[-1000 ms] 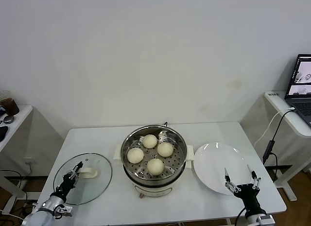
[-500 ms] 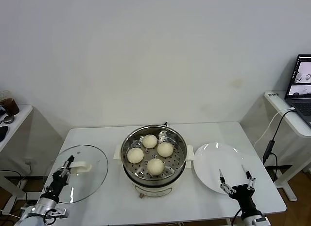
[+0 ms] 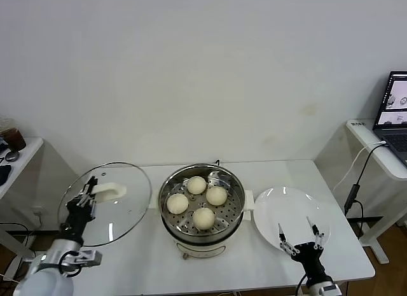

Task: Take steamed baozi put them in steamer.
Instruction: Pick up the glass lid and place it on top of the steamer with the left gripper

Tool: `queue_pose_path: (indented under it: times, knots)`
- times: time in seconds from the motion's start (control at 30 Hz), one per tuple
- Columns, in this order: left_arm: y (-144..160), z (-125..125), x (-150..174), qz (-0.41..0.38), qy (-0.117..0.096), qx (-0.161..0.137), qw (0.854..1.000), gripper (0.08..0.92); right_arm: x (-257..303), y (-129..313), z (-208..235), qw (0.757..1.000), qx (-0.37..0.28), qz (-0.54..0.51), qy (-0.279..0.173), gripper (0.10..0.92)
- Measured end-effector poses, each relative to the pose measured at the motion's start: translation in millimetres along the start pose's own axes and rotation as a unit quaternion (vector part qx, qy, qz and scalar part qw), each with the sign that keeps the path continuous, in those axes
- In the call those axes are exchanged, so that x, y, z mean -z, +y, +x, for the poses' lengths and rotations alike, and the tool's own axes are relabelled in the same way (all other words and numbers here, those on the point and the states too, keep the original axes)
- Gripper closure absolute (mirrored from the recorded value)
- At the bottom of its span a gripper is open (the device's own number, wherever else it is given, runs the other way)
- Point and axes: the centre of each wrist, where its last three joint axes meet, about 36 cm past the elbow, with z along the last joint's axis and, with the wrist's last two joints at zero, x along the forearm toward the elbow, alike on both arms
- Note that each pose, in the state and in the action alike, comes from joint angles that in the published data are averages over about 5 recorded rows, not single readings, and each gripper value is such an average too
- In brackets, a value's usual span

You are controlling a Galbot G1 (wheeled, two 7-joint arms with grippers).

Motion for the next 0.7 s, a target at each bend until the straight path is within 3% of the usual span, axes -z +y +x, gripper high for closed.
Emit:
queue_pose_path:
  times: [0.7]
  knots:
    - [-4.0, -48.1, 153.8, 0.006, -0.04, -0.047, 0.998, 0.83, -20.6, 22.5, -14.1, 0.999, -0.005, 0.039, 0.008, 0.2]
